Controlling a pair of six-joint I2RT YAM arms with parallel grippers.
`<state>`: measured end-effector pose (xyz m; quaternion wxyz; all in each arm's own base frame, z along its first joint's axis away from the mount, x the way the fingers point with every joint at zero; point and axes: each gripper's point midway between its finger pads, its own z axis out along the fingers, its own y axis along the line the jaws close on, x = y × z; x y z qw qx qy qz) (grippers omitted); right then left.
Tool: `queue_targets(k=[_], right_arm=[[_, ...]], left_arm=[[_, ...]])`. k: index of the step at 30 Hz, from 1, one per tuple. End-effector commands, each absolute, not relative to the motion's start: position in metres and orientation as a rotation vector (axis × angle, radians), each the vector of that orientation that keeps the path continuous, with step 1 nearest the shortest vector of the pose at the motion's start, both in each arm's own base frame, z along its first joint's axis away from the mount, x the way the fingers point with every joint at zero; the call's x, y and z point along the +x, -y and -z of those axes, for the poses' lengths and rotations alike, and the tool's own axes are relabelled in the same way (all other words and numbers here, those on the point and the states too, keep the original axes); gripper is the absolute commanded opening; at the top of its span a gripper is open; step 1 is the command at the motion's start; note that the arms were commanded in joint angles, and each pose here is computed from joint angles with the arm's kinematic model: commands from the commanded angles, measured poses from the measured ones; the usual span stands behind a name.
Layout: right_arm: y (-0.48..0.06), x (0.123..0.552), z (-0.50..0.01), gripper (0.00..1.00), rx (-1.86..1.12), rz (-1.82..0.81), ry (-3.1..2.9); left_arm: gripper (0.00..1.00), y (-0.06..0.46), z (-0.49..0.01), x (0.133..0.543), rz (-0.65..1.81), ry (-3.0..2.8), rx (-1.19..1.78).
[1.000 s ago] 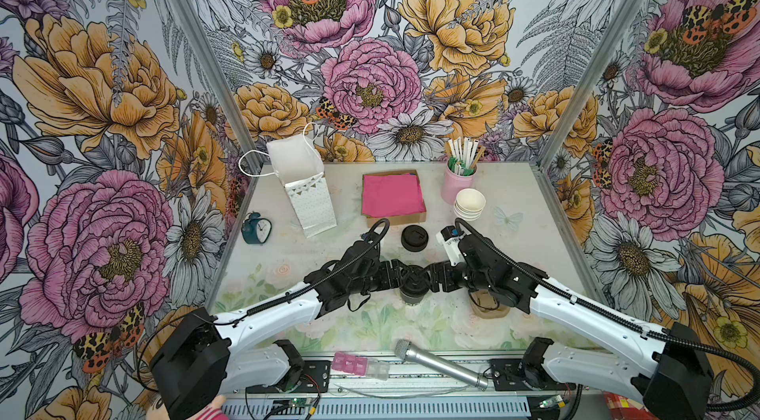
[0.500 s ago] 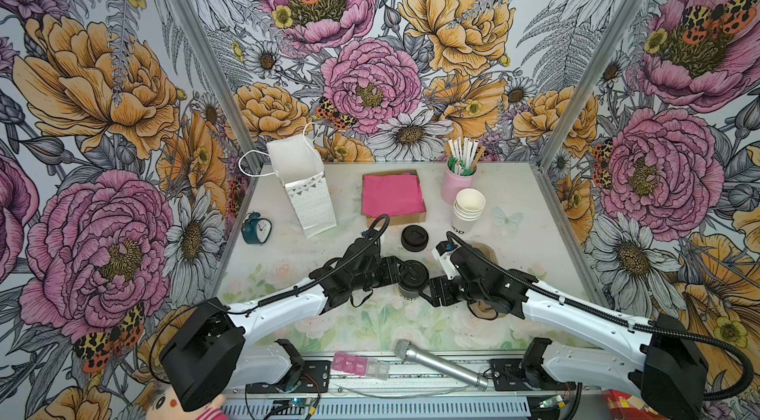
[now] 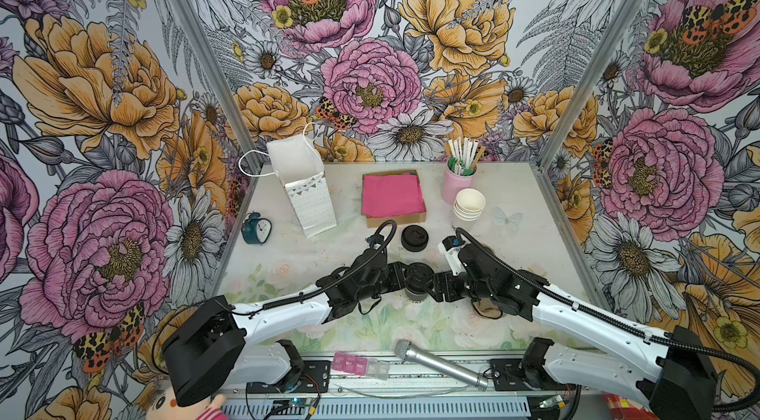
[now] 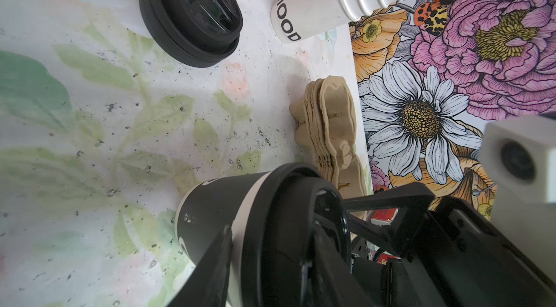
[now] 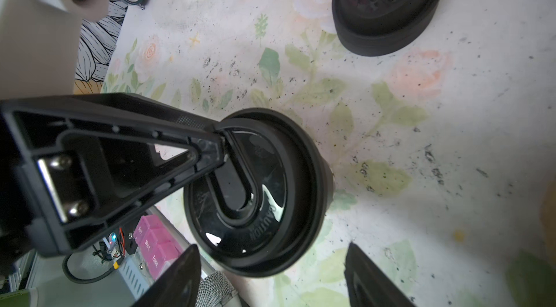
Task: Pack a coffee takeout order
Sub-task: Close the lid on the coffee cup.
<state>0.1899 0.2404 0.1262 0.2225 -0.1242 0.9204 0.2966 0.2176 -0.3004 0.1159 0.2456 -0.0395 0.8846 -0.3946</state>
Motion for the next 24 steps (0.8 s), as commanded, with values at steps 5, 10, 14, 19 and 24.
queue_targets(k=[5, 10, 14, 19, 24], right_arm=[[-0.231, 0.204, -0.116, 0.71, -0.204, -0.746, -2.577], [-0.218, 0.206, -0.102, 0.68, -0.147, -0.716, -2.614], [-0.210, 0.204, -0.087, 0.66, -0.118, -0.688, -2.655], [-0.203, 0.196, -0.068, 0.64, -0.119, -0.649, -2.709], [-0.194, 0.187, -0.053, 0.63, -0.088, -0.620, -2.748]], left_arm=[[0.40, 0.276, -0.057, 0.195, 0.823, -2.608, -0.137], [0.38, 0.278, -0.056, 0.192, 0.812, -2.606, -0.134], [0.37, 0.276, -0.051, 0.188, 0.792, -2.611, -0.143], [0.36, 0.277, -0.041, 0.179, 0.778, -2.625, -0.141], [0.35, 0.277, -0.028, 0.170, 0.758, -2.648, -0.151]])
